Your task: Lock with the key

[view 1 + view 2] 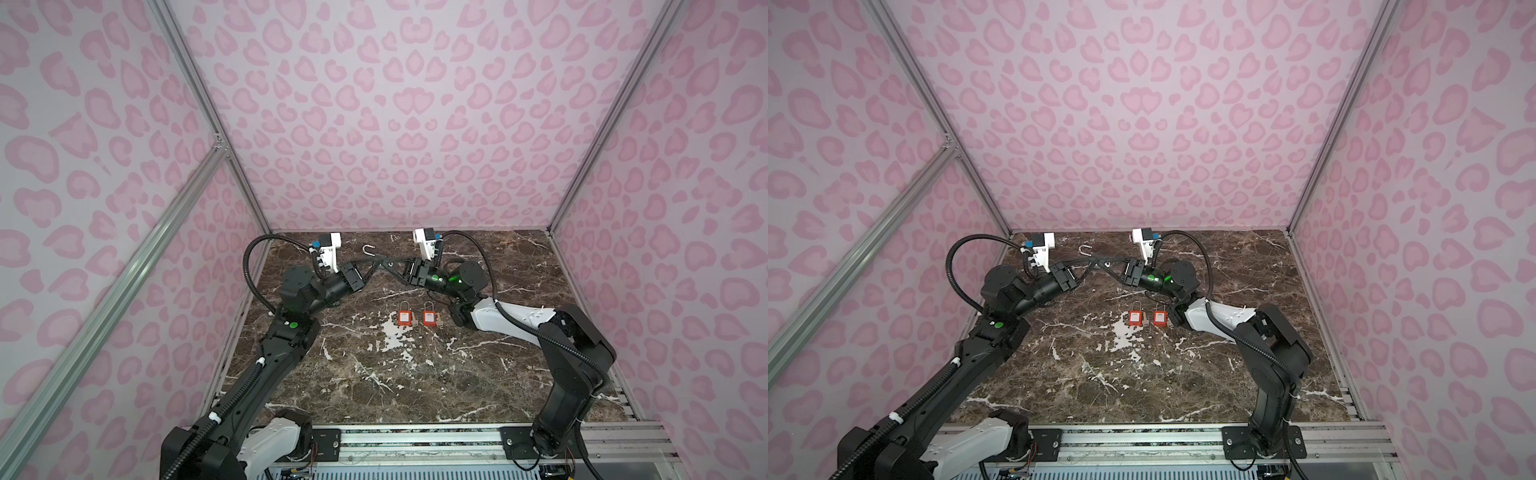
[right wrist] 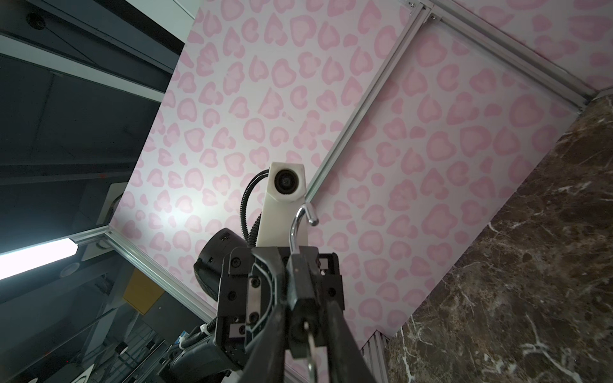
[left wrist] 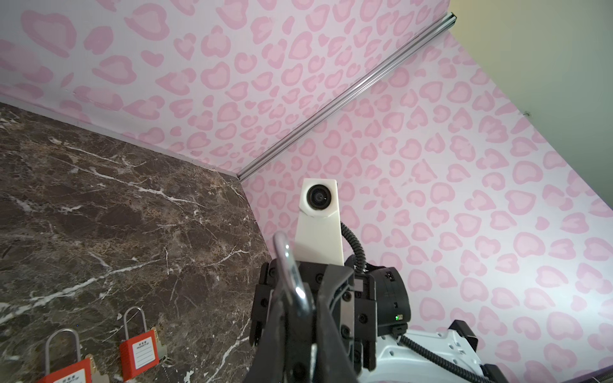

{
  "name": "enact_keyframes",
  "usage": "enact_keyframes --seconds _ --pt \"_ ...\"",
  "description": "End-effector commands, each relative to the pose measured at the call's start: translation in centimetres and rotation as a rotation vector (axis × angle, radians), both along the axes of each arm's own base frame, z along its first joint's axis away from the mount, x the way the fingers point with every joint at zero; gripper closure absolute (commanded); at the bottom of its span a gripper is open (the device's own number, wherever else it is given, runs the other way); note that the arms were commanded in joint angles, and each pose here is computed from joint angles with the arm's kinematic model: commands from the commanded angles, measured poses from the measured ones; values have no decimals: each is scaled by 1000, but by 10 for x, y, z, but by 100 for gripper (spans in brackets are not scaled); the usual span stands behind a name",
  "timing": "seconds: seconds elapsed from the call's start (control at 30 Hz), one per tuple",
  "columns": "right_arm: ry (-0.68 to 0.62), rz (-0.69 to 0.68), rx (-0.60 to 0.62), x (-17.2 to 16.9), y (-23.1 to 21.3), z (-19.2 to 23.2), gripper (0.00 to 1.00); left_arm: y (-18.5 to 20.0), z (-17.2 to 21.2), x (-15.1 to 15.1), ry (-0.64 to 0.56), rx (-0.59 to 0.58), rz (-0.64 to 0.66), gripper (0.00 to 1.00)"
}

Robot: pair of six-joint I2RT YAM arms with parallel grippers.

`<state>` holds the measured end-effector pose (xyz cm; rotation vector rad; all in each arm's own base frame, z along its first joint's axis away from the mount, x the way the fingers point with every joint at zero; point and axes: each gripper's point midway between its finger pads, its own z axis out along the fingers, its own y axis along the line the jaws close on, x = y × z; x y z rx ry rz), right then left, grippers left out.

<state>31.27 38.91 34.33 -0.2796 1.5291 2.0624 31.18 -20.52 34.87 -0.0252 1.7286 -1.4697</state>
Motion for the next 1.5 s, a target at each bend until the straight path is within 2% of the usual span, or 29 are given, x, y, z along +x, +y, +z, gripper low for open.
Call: enact_keyframes --seconds 0.0,0.27,0.43,0.53,0.63,0.73,0.83,1.13,1.27,1.47 --pt "-35 15 34 -5 -1 10 85 0 10 -3 -48 -14 -3 96" --pt "-30 7 40 -3 -6 10 91 3 5 -2 -34 -1 13 79" --pt "-27 -7 47 0 -12 10 92 3 2 -1 -29 4 18 65" --pt "-24 -9 45 1 -14 10 92 4 2 -1 -28 5 24 50" --pt "-20 -20 36 4 -20 6 92 6 2 -1 -27 13 33 44" --pt "-12 -40 8 9 -28 -1 93 11 4 -1 -29 23 46 41" --pt "-3 -76 -73 15 -36 -19 94 15 5 -2 -31 42 55 41" --pt "-86 -70 -385 -3 -43 -59 94 15 10 -4 -35 24 14 39" --pt "-114 -38 -436 -14 -46 -64 94 8 12 -2 -32 22 -34 38" --pt "-138 -15 -431 -18 -43 -58 94 -4 2 0 0 27 -111 38"
